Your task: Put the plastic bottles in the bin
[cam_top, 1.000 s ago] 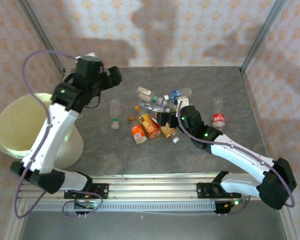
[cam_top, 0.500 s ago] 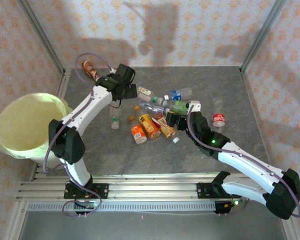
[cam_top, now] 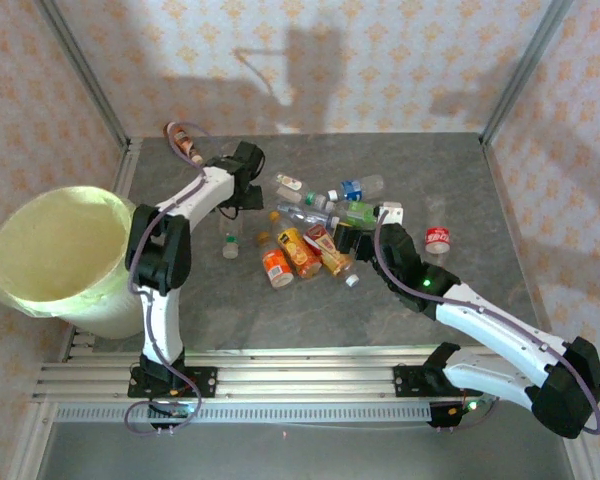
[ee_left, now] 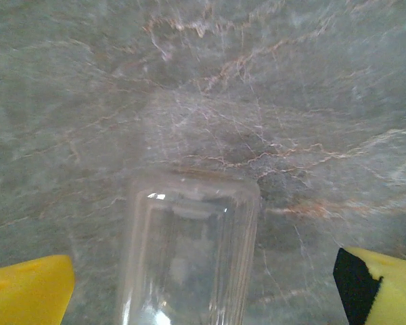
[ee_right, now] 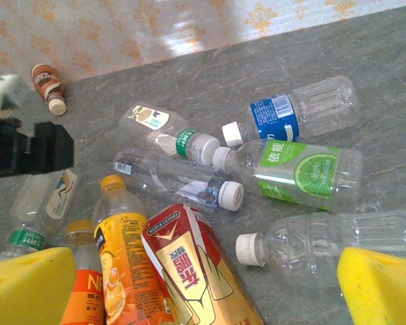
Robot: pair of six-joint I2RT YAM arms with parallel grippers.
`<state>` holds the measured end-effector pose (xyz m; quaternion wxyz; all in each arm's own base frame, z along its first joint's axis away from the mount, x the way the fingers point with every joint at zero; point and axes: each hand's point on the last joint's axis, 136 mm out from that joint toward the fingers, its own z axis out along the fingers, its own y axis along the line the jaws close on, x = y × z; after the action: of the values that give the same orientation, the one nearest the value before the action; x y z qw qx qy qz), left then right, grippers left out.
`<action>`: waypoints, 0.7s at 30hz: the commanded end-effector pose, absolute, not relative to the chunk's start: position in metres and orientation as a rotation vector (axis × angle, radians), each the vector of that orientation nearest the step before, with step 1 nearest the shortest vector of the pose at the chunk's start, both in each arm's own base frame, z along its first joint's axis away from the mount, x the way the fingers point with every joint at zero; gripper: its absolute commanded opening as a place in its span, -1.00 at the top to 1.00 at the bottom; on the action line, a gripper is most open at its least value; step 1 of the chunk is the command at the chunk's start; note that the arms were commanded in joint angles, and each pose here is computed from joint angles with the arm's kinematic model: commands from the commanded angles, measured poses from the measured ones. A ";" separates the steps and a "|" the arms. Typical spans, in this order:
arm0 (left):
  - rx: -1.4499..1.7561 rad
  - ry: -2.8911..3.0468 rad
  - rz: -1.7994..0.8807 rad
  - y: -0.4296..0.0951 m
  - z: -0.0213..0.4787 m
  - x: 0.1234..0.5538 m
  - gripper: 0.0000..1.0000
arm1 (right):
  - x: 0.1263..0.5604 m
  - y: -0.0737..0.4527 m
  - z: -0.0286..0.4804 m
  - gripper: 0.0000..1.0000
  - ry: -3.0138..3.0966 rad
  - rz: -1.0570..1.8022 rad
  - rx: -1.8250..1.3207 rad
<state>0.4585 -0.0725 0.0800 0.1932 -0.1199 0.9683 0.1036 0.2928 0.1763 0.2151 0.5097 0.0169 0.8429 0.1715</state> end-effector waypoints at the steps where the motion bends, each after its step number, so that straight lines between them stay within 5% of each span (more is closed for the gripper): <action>1: -0.304 2.691 0.323 -0.065 0.078 0.472 -1.00 | 0.292 0.170 0.212 -0.98 2.043 0.375 0.064; 9: -0.263 2.765 0.136 -0.073 0.042 0.468 -0.99 | 0.291 0.165 0.212 -0.98 2.045 0.352 0.069; 21: -0.238 2.778 0.139 -0.068 0.038 0.442 -0.72 | 0.290 0.164 0.209 -0.98 2.051 0.352 0.073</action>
<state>0.4433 -0.0669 0.0282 0.1627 -0.0969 0.9804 0.0545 0.2903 0.1692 0.2074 0.5012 0.0185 0.8519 0.1509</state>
